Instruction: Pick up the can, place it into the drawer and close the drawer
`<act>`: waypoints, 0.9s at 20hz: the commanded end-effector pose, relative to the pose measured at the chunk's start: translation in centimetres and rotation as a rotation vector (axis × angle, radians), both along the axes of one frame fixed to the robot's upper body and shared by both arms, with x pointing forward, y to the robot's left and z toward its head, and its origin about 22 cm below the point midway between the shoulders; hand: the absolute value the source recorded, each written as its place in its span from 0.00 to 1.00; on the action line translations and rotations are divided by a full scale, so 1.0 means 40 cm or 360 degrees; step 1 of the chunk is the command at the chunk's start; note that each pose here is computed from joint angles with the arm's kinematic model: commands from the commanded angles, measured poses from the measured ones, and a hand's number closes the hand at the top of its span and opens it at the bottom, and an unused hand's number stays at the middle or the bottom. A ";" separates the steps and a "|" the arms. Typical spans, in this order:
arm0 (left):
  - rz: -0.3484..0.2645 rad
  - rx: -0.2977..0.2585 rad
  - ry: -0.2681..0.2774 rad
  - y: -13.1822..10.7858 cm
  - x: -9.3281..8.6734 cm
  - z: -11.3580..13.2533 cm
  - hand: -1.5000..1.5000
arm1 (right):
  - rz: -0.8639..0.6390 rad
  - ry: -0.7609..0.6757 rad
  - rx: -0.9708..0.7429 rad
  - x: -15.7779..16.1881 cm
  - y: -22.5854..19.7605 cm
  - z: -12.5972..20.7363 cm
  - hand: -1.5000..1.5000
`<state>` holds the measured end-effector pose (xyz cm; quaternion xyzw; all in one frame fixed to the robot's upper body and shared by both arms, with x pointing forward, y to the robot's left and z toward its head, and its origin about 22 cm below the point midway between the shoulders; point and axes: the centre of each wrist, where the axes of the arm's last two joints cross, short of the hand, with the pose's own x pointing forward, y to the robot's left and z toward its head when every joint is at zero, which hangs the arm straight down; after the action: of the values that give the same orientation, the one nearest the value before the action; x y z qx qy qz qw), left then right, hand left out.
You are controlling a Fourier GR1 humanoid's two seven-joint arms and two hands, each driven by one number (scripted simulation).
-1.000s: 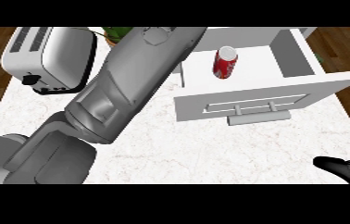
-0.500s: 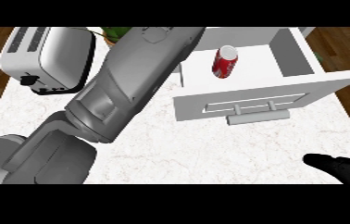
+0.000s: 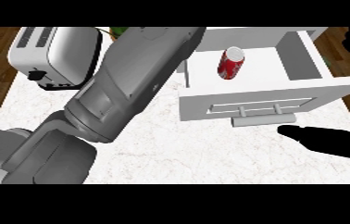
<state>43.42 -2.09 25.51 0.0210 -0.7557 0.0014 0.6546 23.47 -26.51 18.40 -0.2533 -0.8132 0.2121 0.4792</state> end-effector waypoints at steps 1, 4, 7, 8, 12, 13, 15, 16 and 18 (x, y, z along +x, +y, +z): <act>0.0017 -0.0013 -0.0048 -0.010 -0.004 0.024 0.00 | -0.0023 -0.0001 -0.0251 0.054 0.037 -0.024 0.00; 0.0019 -0.0015 -0.0047 -0.002 0.001 0.009 0.00 | -0.0034 0.0021 -0.0382 0.124 0.061 -0.061 0.00; 0.0032 0.0052 -0.0040 -0.005 0.004 0.021 0.00 | -0.0002 0.0025 -0.0492 0.134 0.108 -0.118 0.00; 0.0040 0.0060 -0.0036 0.001 0.004 -0.006 0.00 | -0.0015 0.0059 -0.0520 0.165 0.116 -0.139 0.00; -0.0007 0.0038 -0.0030 0.016 0.010 0.077 0.00 | -0.0104 0.0099 -0.0697 0.213 0.098 -0.180 0.00; -0.0025 0.0034 -0.0038 0.002 0.005 0.023 0.00 | -0.0132 0.0114 -0.0764 0.230 0.076 -0.228 0.00; -0.0012 -0.0004 0.0001 0.028 0.017 -0.012 0.00 | -0.0129 0.0076 -0.0770 0.256 0.114 -0.211 0.00; -0.0029 0.0026 -0.0023 0.030 0.018 -0.014 0.00 | -0.0125 0.0069 -0.0789 0.269 0.103 -0.226 0.00; -0.0006 0.0004 -0.0016 0.032 0.017 0.023 0.00 | -0.0147 0.0053 -0.0820 0.301 0.168 -0.268 0.00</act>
<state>44.07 -1.01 26.19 0.0215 -0.7605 -0.0045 0.6490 33.66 -21.38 9.82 -0.3823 -0.7233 0.3765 0.4347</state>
